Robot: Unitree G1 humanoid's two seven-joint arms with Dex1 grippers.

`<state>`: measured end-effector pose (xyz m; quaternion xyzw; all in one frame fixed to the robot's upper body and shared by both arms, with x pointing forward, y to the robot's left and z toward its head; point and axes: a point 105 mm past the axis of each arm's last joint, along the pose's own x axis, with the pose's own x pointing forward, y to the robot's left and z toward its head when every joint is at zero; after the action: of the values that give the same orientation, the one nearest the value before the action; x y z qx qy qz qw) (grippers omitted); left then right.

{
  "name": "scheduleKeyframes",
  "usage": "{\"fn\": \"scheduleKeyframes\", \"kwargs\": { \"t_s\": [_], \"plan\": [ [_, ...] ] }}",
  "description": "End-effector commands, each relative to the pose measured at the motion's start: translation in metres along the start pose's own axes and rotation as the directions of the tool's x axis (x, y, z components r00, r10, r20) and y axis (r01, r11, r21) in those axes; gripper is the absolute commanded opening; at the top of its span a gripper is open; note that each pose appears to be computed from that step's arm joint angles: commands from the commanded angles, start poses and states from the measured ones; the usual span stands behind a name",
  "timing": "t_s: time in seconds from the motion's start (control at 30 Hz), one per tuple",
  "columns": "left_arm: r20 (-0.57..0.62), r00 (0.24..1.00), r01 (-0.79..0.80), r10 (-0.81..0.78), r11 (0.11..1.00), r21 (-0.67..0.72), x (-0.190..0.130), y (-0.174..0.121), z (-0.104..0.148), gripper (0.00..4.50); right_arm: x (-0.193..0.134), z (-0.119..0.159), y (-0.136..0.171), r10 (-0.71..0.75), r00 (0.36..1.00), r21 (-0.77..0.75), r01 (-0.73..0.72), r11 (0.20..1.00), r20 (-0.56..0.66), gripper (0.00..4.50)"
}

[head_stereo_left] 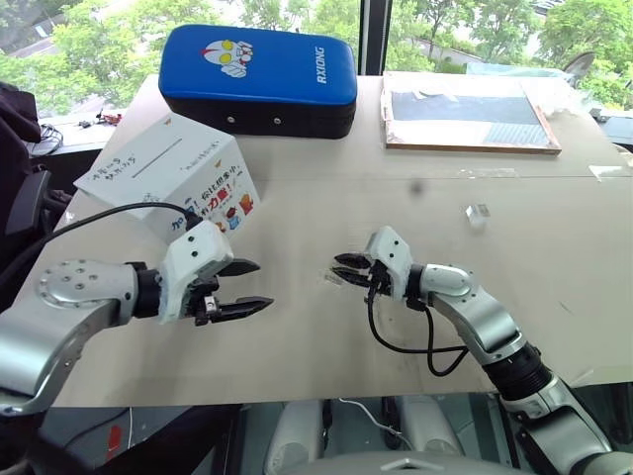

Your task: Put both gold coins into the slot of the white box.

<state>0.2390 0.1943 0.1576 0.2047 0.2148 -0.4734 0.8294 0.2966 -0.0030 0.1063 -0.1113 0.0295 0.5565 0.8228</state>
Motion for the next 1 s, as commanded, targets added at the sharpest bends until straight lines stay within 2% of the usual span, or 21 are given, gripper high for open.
{"fn": "scheduleKeyframes", "kwargs": {
  "t_s": [0.03,0.23,0.33,0.43,0.6,0.73,1.0],
  "plan": [
    [0.053,0.999,-0.004,0.003,1.0,0.014,0.002,-0.001,0.009,3.28,-0.001,0.013,0.001,0.016,0.999,-0.028,-0.015,0.999,0.04,0.09],
    [0.103,0.995,-0.017,0.018,1.0,-0.005,0.003,0.005,0.014,3.28,-0.003,0.02,0.002,0.02,0.998,-0.018,-0.019,1.0,0.062,0.09],
    [0.197,0.98,-0.011,0.019,0.999,-0.041,0.003,0.007,0.026,3.28,-0.006,0.036,-0.002,-0.002,0.99,0.082,-0.01,0.997,0.141,0.09],
    [0.308,0.951,0.006,0.034,0.992,-0.128,-0.006,0.013,0.038,3.28,-0.015,0.059,0.004,0.039,0.967,0.187,-0.089,0.978,0.252,0.09],
    [0.524,0.851,0.099,0.038,0.968,-0.231,-0.012,0.016,0.063,3.28,-0.021,0.096,0.007,0.043,0.908,0.305,-0.185,0.934,0.416,0.09],
    [0.707,0.707,0.234,0.022,0.936,-0.263,-0.014,0.011,0.091,3.28,-0.024,0.127,0.008,0.031,0.836,0.37,-0.276,0.887,0.548,0.09],
    [0.812,0.584,0.345,0.027,0.896,-0.279,-0.014,0.01,0.114,3.28,-0.027,0.147,0.007,0.021,0.793,0.387,-0.32,0.865,0.609,0.09]
  ]
}}
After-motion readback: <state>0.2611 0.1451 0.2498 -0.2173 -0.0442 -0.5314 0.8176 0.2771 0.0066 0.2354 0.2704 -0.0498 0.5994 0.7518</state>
